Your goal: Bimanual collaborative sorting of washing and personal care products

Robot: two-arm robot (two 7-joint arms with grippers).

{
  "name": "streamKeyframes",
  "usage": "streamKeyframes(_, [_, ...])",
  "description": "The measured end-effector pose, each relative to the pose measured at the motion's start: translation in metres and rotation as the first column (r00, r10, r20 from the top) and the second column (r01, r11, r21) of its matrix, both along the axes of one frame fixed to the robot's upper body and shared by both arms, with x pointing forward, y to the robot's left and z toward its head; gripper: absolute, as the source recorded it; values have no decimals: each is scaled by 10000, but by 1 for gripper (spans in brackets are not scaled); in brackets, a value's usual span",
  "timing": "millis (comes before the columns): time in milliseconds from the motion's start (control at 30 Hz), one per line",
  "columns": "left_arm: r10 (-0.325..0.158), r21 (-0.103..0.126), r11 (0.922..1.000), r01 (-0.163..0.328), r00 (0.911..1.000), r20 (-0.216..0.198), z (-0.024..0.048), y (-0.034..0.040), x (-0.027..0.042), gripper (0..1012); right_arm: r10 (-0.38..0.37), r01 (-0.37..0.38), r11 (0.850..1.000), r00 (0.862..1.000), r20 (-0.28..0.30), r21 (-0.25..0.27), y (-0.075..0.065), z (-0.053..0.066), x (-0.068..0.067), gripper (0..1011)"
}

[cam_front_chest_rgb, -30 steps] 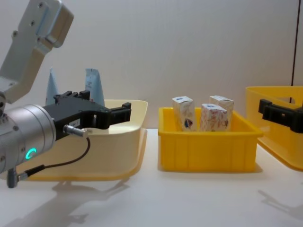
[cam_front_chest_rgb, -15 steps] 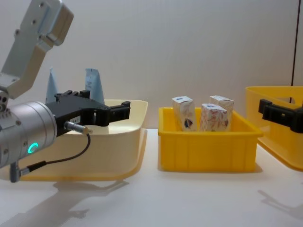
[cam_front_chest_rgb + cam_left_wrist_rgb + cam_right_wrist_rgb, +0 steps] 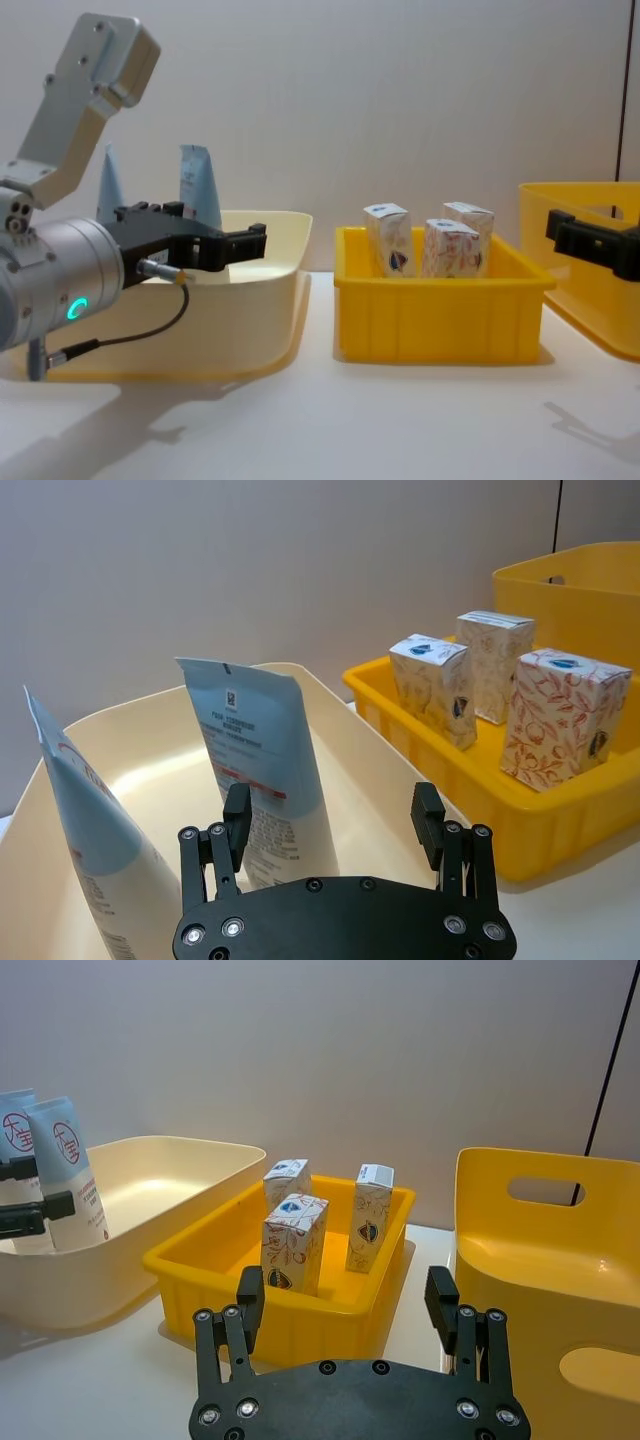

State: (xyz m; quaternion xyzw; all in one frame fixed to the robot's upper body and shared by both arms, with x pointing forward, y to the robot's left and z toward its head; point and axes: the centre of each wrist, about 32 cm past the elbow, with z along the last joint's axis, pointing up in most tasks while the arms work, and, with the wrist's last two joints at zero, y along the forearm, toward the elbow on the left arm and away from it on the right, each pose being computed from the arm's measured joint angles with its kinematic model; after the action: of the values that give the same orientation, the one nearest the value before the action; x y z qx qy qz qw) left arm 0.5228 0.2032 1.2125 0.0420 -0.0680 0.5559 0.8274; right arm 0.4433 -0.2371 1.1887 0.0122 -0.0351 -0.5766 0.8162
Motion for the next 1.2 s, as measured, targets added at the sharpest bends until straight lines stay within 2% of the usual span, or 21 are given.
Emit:
streamKeyframes(267, [110, 14, 9999, -110, 9997, -210, -13, -6, 106, 1000, 1, -1, 10000, 10000, 0, 0, 0, 0, 0, 1001])
streamKeyframes(600, [228, -91, 9997, -233, 9988, -430, -22, -22, 271, 1000, 0, 0, 10000, 10000, -1, 1, 0, 0, 0, 1001])
streamKeyframes(800, [281, -150, 9995, -289, 9982, -525, -22, -36, 331, 984, 0, 0, 10000, 10000, 0, 0, 0, 0, 0, 1001])
streamKeyframes(1000, [312, -179, 9993, -323, 9978, -588, -24, -42, 368, 832, 0, 0, 10000, 10000, 1, 0, 0, 0, 0, 1001])
streamKeyframes(1033, [312, -179, 9993, -323, 9978, -588, -24, -42, 368, 832, 1, -1, 10000, 10000, 0, 1, 0, 0, 0, 1001])
streamKeyframes(1100, [320, -191, 9993, -332, 9976, -608, -25, -45, 380, 736, 0, 0, 10000, 10000, 0, 0, 0, 0, 0, 1001])
streamKeyframes(1167, [324, -196, 9992, -337, 9976, -613, -23, -47, 385, 716, 0, 0, 10000, 10000, 0, 0, 0, 0, 0, 1001])
streamKeyframes(1200, [326, -197, 9992, -339, 9976, -616, -23, -47, 387, 657, 0, 0, 10000, 10000, 0, 0, 0, 0, 0, 1001])
